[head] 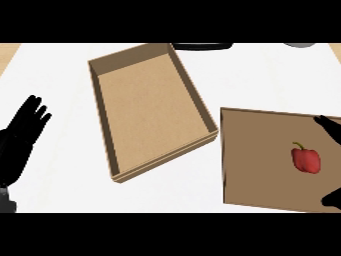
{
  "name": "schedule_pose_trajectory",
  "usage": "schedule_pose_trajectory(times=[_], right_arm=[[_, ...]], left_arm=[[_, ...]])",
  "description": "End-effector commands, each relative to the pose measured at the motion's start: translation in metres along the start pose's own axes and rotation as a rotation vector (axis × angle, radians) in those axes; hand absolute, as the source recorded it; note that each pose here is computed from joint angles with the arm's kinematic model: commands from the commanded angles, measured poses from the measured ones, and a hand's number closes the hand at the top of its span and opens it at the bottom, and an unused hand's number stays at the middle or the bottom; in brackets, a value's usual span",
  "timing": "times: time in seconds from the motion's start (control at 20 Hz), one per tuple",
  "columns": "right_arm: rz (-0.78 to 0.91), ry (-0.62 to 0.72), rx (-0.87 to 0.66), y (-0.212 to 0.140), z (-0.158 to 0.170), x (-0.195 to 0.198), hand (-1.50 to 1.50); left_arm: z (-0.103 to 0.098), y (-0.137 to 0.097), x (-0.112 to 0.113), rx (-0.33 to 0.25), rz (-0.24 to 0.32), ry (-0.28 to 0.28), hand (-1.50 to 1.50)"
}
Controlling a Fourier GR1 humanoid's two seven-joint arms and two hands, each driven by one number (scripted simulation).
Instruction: Pick the bell pepper from the tray and place it in the cardboard box
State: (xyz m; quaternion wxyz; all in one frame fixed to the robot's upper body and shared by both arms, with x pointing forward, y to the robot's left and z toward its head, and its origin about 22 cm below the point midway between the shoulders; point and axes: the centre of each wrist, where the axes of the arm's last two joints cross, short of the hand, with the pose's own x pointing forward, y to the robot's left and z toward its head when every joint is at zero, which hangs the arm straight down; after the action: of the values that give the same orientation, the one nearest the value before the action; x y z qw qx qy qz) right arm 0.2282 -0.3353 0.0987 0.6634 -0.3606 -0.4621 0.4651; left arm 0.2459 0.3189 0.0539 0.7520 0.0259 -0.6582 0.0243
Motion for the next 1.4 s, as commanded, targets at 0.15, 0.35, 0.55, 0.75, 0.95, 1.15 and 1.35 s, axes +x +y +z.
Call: schedule_pose_trajectory(times=[0.15, 0.35, 0.55, 0.75, 0.95, 1.15, 1.35], right_arm=[[0.018, 0.03, 0.011, 0.02, 0.012, 0.002, -1.5], [0.03, 0.03, 0.023, 0.013, -0.007, 0.004, -1.5], [0.044, 0.046, 0.063, 0.006, -0.026, -0.007, -1.5], [0.065, 0.06, 0.071, 0.02, -0.017, 0.003, -1.5], [0.032, 0.051, 0.066, 0.031, -0.023, -0.002, -1.5], [0.036, 0.061, 0.068, 0.038, -0.039, -0.01, -1.5], [0.056, 0.06, 0.06, 0.04, -0.033, -0.009, -1.5]], left_arm=[[0.016, -0.005, 0.01, -0.012, 0.008, -0.002, 0.0], [0.027, 0.006, -0.002, 0.006, -0.01, -0.02, 0.0], [-0.011, 0.006, -0.002, -0.001, 0.005, -0.015, 0.0], [0.016, -0.001, 0.005, -0.011, -0.009, -0.005, 0.0], [-0.001, 0.013, 0.002, 0.007, 0.0, -0.006, 0.0], [0.006, -0.011, 0.024, -0.004, 0.008, -0.004, 0.0], [-0.004, -0.022, 0.001, -0.001, -0.008, -0.006, 0.0]])
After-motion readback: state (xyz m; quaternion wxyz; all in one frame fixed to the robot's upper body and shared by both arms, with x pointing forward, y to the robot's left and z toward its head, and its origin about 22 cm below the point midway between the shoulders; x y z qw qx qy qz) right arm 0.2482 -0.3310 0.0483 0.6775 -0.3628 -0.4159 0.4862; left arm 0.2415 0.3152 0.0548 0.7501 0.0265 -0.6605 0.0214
